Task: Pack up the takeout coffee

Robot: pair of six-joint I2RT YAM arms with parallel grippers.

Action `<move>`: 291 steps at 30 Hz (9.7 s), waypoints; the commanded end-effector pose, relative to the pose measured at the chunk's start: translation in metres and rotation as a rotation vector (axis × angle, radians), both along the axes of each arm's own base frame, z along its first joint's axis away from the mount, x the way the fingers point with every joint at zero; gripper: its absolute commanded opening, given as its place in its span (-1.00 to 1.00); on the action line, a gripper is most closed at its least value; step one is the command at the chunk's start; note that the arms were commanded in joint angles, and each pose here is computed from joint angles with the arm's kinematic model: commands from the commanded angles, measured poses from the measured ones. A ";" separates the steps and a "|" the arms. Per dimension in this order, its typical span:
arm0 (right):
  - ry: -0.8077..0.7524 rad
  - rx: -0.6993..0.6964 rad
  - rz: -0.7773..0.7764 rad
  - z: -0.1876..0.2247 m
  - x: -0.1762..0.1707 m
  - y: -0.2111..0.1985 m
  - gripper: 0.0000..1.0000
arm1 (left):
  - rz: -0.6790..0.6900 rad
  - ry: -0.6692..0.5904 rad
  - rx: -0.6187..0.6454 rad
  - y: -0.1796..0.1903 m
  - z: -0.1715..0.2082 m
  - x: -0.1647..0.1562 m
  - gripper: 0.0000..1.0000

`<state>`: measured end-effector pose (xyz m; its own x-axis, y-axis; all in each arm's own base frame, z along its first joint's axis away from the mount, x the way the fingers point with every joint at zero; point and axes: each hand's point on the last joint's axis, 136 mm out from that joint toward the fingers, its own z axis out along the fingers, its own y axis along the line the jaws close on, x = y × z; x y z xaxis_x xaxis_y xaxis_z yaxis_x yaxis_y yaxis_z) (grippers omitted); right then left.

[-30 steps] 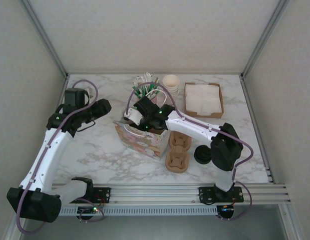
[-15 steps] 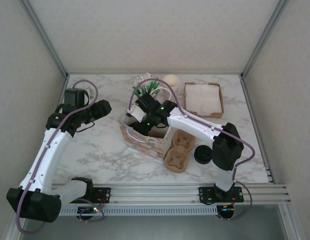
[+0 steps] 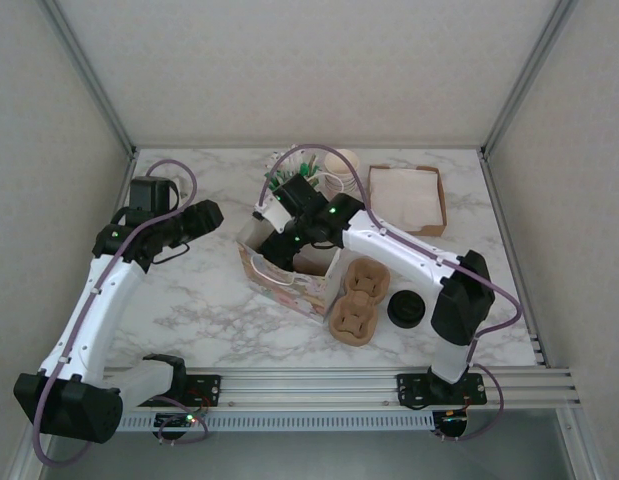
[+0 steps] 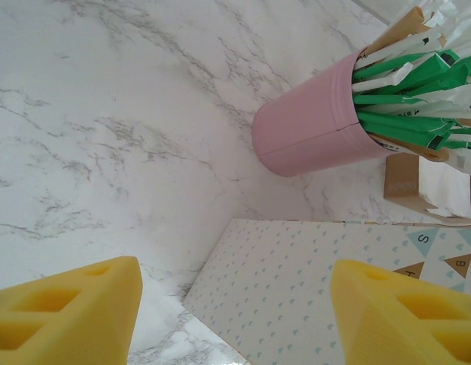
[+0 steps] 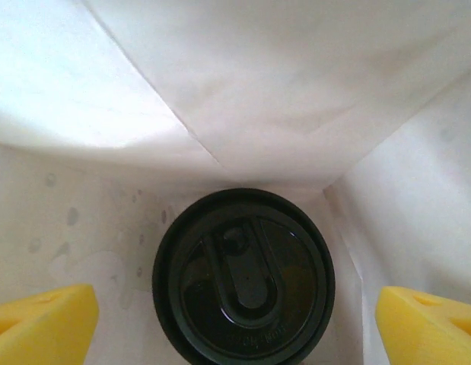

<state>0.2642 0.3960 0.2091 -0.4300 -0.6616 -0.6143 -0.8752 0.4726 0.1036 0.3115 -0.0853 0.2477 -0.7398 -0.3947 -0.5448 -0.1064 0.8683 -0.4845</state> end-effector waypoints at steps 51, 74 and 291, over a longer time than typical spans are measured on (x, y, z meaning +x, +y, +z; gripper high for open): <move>-0.068 -0.010 -0.021 0.088 -0.034 -0.050 0.25 | -0.057 -0.002 0.052 -0.006 0.014 0.000 0.36; -0.447 0.341 -0.601 0.188 0.028 -0.162 0.45 | -0.103 -0.110 0.100 -0.026 0.065 0.044 0.35; 0.399 0.493 -1.812 -0.099 0.141 -0.330 0.23 | 0.112 0.021 -0.109 0.052 -0.027 0.045 0.40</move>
<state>0.3951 0.0689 0.1138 -0.4794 0.8305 -0.2836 0.6503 0.5532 0.5207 0.3587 -0.0321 0.2236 -0.6913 -0.5450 -0.4744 -0.2272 0.7873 -0.5732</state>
